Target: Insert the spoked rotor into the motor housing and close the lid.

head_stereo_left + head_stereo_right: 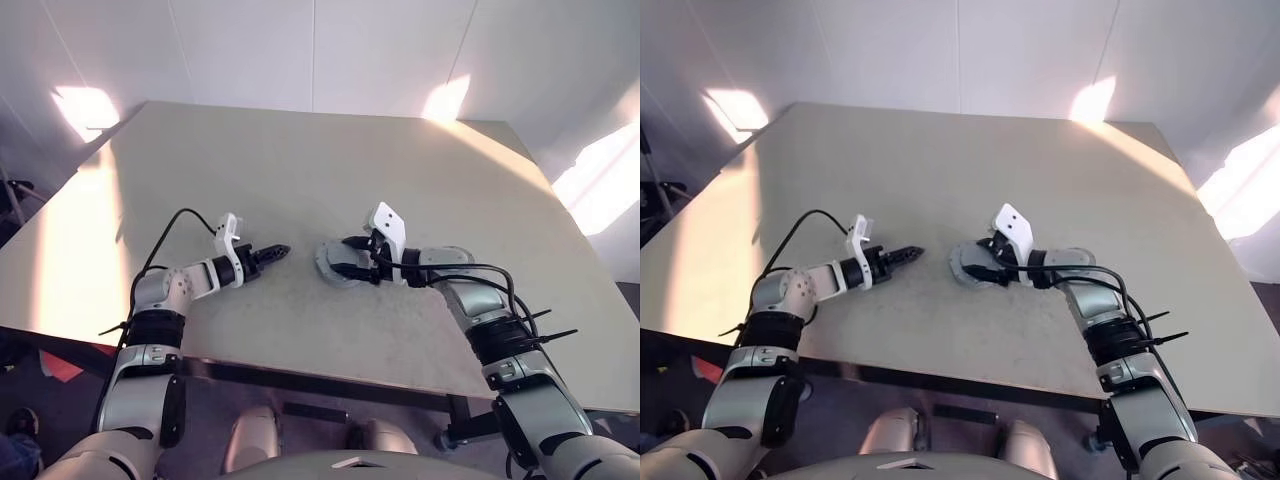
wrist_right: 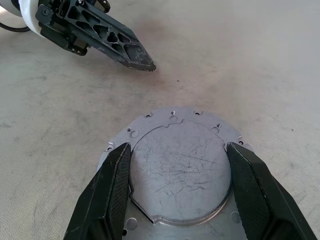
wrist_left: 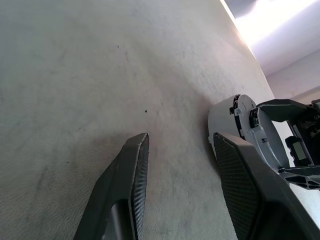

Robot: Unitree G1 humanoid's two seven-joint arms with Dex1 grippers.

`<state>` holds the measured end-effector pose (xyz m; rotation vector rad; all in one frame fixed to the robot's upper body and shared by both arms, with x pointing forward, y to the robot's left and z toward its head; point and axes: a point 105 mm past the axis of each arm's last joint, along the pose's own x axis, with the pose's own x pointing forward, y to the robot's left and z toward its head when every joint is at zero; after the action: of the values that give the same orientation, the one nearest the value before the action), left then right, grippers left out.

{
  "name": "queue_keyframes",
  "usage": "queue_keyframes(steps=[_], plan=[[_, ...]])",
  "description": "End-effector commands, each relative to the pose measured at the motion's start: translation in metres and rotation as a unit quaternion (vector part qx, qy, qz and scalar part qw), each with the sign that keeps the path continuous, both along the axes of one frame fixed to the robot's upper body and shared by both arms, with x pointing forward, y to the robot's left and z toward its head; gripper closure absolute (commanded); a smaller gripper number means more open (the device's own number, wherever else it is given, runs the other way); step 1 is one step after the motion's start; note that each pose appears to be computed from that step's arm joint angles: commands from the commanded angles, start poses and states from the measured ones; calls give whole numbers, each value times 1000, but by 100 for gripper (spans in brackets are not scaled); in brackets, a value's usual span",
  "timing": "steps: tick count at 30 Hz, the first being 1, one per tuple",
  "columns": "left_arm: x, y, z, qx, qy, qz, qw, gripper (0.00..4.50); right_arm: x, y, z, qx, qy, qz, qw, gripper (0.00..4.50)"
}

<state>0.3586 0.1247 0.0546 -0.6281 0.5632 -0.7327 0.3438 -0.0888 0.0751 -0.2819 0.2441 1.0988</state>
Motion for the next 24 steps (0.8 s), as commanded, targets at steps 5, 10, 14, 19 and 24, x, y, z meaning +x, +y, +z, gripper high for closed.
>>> queue_keyframes(steps=[5, 10, 14, 19, 24], plan=[[1, -1, 11, 0, -21, -4, 1000, 230, 7, -3, -8, -22, -2, -19, 1000, 159], [0, -1, 11, 1, -21, -4, 1000, 230, 8, -3, -7, -20, 0, -18, 1000, 159], [1, -1, 12, 0, -21, -2, 1000, 230, 7, -6, -16, -32, 10, -17, 999, 159], [4, -17, 21, -23, -23, -19, 999, 230, 7, -9, -24, -38, 24, -26, 999, 159], [10, -52, 38, -89, -12, -44, 995, 272, 7, -9, -25, -40, 23, -25, 999, 159]])
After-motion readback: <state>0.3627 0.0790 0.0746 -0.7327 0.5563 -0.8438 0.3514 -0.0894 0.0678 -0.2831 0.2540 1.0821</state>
